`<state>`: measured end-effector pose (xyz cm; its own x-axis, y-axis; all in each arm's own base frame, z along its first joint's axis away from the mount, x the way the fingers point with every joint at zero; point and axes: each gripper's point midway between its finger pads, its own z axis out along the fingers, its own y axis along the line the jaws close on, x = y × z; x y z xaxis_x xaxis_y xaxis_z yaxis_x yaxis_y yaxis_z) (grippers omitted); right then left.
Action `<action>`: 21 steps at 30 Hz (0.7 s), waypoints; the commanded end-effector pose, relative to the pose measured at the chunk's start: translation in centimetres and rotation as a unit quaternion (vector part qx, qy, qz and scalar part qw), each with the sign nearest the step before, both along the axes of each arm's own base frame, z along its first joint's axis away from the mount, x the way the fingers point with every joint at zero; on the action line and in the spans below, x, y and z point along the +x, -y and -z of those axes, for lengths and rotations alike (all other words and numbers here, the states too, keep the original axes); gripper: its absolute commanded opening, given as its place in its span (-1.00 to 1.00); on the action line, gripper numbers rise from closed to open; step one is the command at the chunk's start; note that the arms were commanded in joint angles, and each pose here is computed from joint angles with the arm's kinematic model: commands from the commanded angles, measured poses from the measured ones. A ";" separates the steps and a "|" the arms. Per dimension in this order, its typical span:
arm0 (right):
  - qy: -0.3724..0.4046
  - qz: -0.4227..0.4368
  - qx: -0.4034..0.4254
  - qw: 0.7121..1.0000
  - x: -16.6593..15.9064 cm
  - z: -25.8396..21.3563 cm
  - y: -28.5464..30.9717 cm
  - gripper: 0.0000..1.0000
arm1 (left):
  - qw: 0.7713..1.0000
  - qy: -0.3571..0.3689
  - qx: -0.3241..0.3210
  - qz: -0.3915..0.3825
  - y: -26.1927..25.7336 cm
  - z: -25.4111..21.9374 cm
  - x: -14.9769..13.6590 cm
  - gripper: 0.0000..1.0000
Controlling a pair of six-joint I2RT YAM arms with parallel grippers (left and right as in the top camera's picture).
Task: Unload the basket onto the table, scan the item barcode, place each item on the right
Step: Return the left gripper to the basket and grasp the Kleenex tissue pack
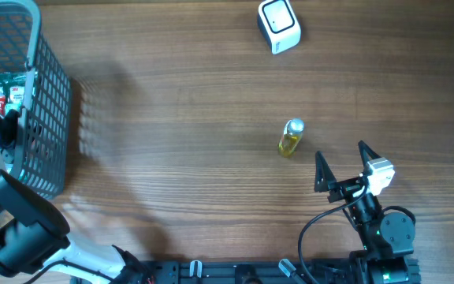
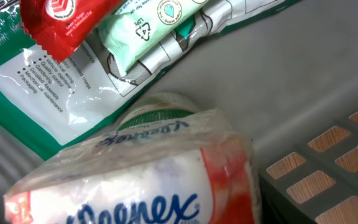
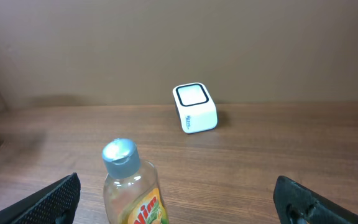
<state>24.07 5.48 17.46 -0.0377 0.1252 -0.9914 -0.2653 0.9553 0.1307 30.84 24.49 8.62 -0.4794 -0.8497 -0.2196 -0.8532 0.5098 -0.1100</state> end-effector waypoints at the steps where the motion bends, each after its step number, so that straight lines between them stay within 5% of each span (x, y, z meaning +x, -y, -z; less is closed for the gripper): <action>1: 0.002 0.005 0.001 1.000 0.0 -0.1 0.2 1.00 | 1.000 -0.005 -0.011 0.001 0.4 0.8 -0.3 -0.05; 6: 0.002 0.005 0.001 1.000 0.0 -0.1 0.2 0.99 | 0.997 0.076 -0.020 0.018 0.9 -3.4 2.3 -0.10; 12: 0.002 0.005 0.001 1.000 0.0 -0.1 0.2 0.99 | 0.973 0.223 0.050 0.021 0.0 -16.1 5.3 -0.13; 18: 0.002 0.005 0.001 1.000 0.0 -0.1 0.2 0.99 | 0.913 0.366 0.174 0.042 1.2 -32.5 4.0 -0.12; 21: 0.002 0.005 0.001 1.000 0.0 -0.1 0.2 0.99 | 0.888 0.409 0.202 0.062 3.7 -37.1 3.0 -0.12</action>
<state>24.07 5.48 17.46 -0.0377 0.1252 -0.9914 -0.2653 0.9553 0.1307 35.18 23.94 39.68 -0.1773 -0.6389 -0.7486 -0.5980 0.6741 -0.4337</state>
